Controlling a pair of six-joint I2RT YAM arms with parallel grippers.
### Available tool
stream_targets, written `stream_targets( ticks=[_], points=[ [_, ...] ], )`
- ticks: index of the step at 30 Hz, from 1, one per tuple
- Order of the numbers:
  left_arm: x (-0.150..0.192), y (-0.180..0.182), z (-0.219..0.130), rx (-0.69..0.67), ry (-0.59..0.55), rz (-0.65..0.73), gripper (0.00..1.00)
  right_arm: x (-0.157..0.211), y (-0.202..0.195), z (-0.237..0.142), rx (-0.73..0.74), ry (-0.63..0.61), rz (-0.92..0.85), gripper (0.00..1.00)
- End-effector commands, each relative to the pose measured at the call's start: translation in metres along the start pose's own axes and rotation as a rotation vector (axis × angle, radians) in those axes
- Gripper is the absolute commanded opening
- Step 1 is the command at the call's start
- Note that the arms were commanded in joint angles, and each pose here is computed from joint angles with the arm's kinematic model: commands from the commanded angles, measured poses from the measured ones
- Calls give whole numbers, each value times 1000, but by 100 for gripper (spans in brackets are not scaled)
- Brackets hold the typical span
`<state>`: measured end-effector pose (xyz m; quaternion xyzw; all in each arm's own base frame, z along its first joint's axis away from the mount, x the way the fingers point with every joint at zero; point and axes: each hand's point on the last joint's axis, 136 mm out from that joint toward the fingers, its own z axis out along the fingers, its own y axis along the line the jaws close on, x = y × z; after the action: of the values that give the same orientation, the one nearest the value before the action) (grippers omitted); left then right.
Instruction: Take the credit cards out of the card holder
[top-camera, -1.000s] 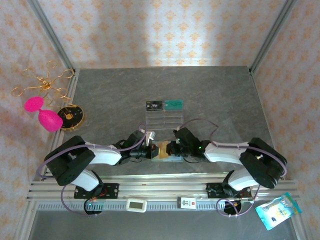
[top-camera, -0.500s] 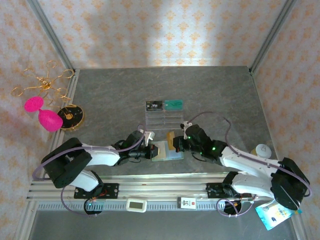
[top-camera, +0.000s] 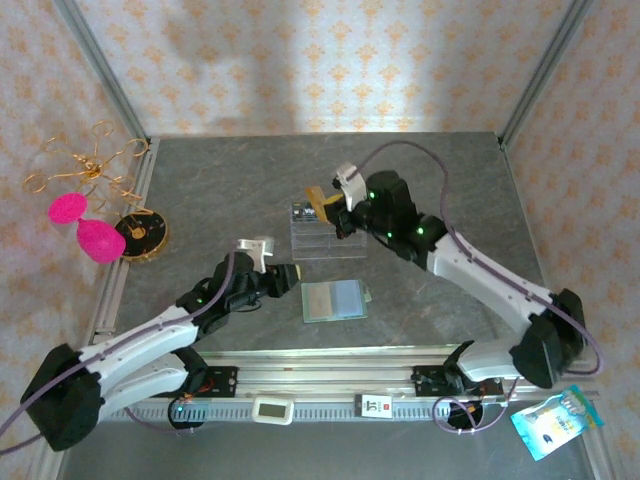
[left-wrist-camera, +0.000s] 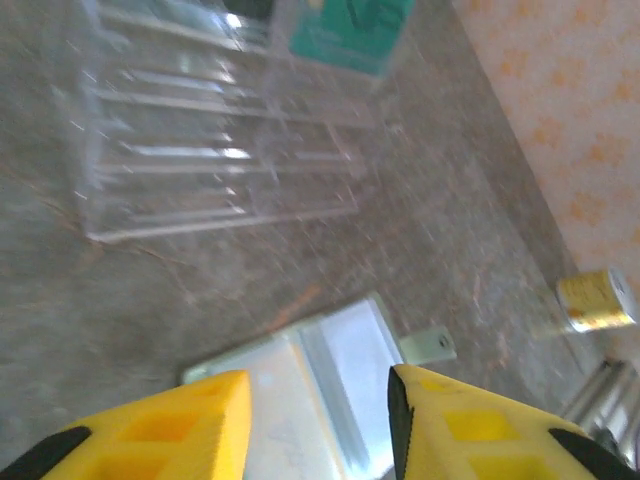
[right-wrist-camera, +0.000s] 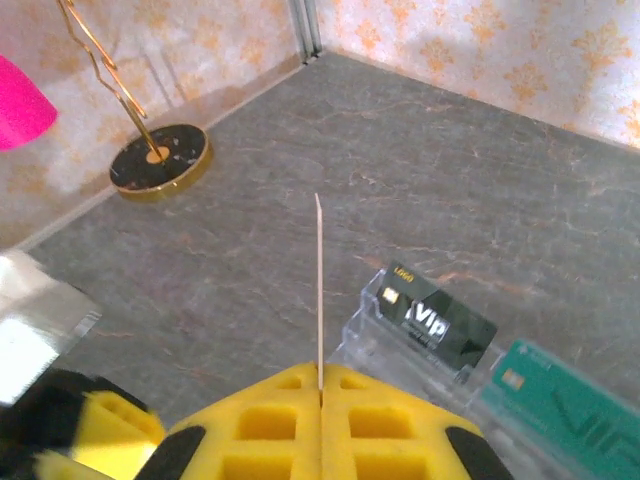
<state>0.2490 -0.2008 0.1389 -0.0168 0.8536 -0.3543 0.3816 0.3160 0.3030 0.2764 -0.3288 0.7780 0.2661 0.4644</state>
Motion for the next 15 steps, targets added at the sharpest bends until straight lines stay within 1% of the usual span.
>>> stream_targets(
  ticks=[1,5,10,13,15],
  points=[
    [-3,35,-15,-146,-29,-23,44,13,17,8,-140,132,-234,0],
    [-19,45,-26,-187,-86,-36,50,19,21,25,-244,249,-365,0],
    [-28,53,-25,-220,-85,-41,50,37,10,49,-303,393,-487,0],
    [-33,56,-22,-226,-81,-40,50,45,3,61,-329,452,-546,0],
    [-37,56,-20,-233,-85,-37,50,49,0,66,-362,467,-575,0]
  ],
)
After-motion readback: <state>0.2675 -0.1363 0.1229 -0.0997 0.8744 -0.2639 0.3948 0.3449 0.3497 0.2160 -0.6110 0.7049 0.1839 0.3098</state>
